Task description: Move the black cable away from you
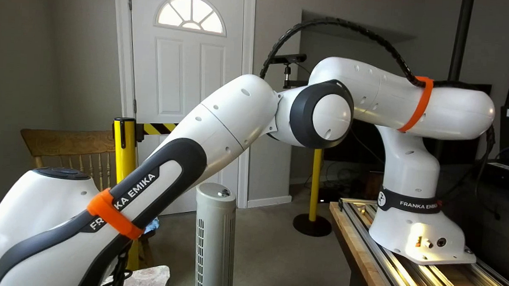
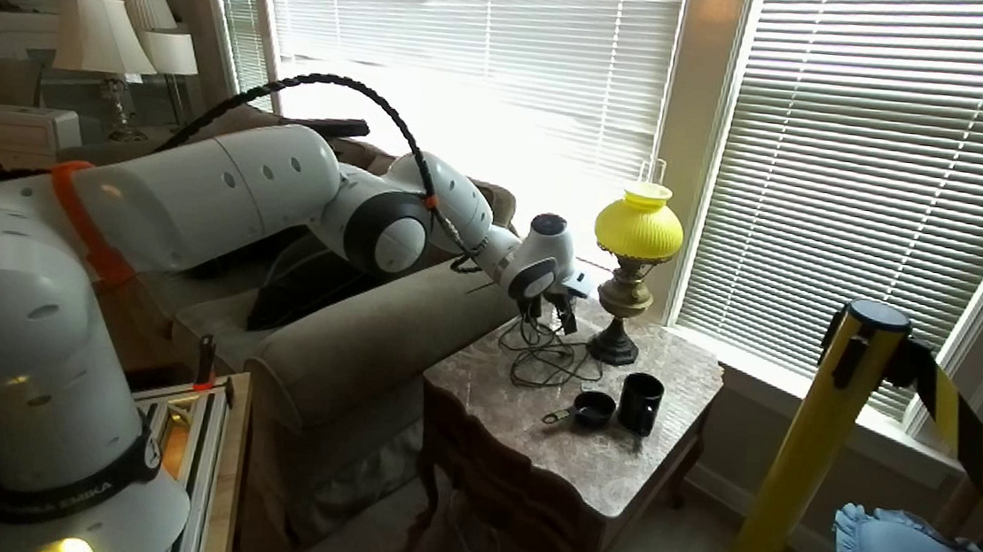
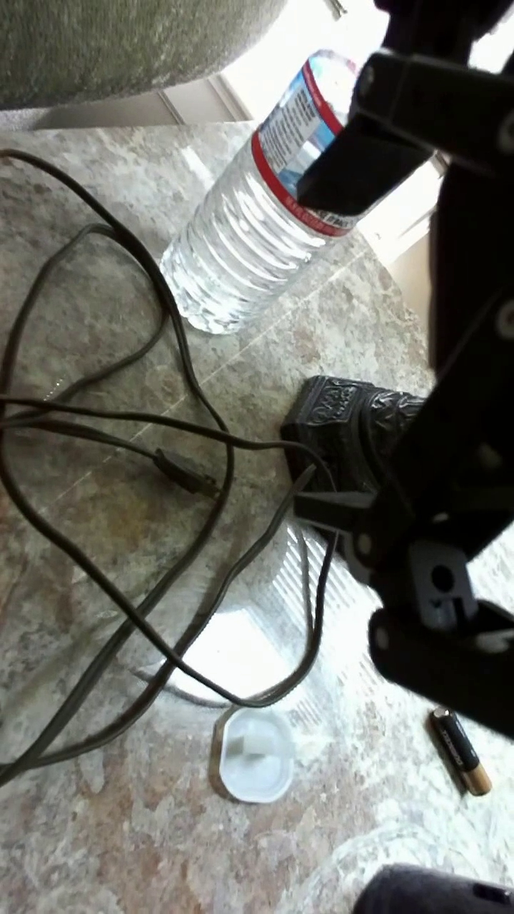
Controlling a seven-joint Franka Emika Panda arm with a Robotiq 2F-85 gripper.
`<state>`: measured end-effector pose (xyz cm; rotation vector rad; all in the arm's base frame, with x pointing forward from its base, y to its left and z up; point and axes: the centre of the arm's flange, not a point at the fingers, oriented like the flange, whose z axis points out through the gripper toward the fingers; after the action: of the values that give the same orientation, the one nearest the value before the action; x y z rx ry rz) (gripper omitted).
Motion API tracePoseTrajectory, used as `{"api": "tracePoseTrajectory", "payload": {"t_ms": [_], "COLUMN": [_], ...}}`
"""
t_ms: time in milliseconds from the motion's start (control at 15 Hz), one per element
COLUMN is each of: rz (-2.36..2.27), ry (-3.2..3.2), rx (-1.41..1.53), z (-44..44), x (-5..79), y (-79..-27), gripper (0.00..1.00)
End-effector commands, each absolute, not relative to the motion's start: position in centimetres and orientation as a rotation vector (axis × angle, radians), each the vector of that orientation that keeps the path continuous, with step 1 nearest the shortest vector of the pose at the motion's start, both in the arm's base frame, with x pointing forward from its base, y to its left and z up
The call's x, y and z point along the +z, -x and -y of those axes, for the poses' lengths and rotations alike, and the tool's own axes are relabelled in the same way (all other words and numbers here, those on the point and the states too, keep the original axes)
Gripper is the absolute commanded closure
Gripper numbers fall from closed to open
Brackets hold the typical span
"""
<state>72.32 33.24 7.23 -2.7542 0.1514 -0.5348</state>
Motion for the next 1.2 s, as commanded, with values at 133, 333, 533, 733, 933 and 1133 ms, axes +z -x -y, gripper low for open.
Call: {"api": "tracePoseTrajectory", "payload": {"t_ms": [133,333,533,733,933,1133], "rz": [-0.049,0.007,0.077,0.108,0.212,0.286], "ry": [2.787,2.770,2.728,2.727,2.716,2.707], "rx": [-0.487,-0.430,-0.354,-0.302,-0.266,-0.249], "z": [-30.8,-29.3,-27.3,-24.8,-21.3,-17.1], "x": [7.9,9.1,11.3,12.9,13.8,14.6], "y": [-69.1,-67.7,-66.4,-65.4,-64.3,-63.1], "gripper": [0.00,0.00,0.00,0.00,0.00,0.00]}}
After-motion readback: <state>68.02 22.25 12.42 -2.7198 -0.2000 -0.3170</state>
